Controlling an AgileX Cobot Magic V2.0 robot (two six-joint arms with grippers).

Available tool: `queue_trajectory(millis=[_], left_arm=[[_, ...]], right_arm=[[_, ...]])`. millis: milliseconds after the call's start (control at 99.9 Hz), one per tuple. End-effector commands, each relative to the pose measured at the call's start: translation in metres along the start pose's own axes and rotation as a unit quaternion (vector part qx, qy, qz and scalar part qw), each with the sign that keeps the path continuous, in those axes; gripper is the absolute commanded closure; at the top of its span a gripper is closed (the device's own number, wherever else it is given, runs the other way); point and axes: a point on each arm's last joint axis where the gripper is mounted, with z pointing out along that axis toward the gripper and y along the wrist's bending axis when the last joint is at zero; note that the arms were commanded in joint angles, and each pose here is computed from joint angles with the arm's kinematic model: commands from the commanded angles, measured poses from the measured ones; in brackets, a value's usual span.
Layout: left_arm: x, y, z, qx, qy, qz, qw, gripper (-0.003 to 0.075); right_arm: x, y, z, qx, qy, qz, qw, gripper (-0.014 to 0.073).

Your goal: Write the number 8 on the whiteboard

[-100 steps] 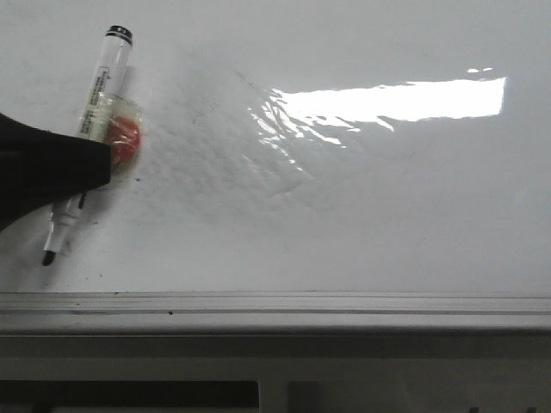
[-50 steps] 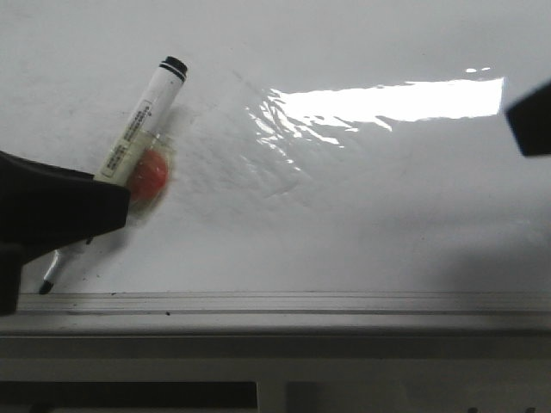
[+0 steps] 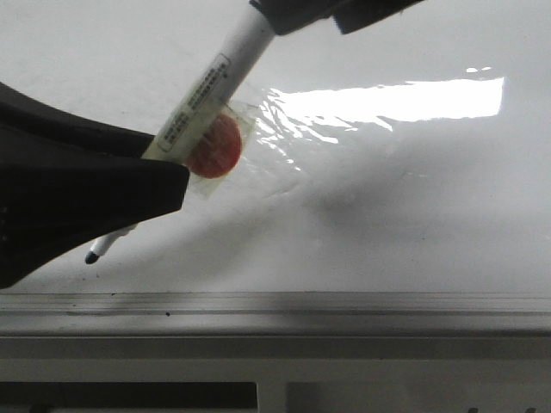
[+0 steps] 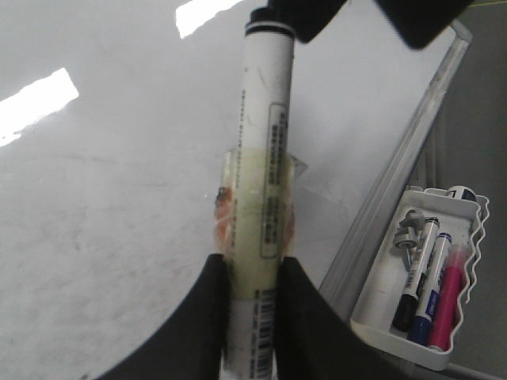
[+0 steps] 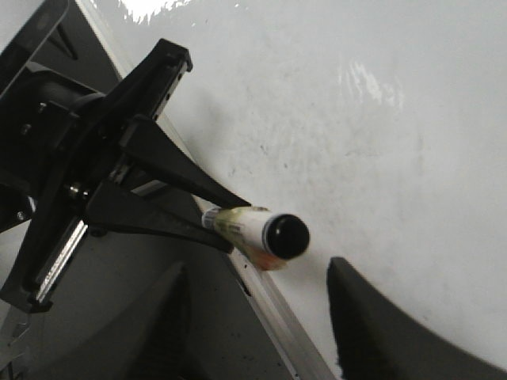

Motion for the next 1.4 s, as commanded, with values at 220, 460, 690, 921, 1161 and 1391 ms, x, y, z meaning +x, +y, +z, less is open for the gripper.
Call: queue_trajectory(millis=[220,460,690,921,1161,1391], left_arm=[[-0.021,-0.003,0.000,0.018,-0.086,0.035,0.995,0.0741],[-0.021,-0.006,0.000,0.033,-0.089,0.051,0.994,0.0741],[-0.021,-0.006,0.000,0.033,-0.089,0.051,0.994,0.0726],[-0.022,-0.006,0.000,0.035,-0.091,0.019,0.995,0.0451],[-0.030,-0.003,-0.010,0.026,-0.121,-0.044,0.991,0.0435],[-0.044,0.016,-0.035,-0.064,-0.153,-0.097,0.981,0.0435]], right_arm=[[-0.016,0.001,0.011,-0.004,-0.036,0.015,0.999,0.0262],[-0.016,0.002,0.011,-0.009,-0.037,0.028,0.999,0.0443],[-0.012,0.004,0.011,-0.020,-0.017,0.042,0.999,0.0667],[-0.013,0.004,0.011,-0.020,-0.019,0.042,0.999,0.0666],[-0.017,0.003,0.000,-0.019,-0.036,0.042,0.998,0.0666],[-0.045,-0.014,-0.019,0.013,-0.067,0.058,0.996,0.0666]])
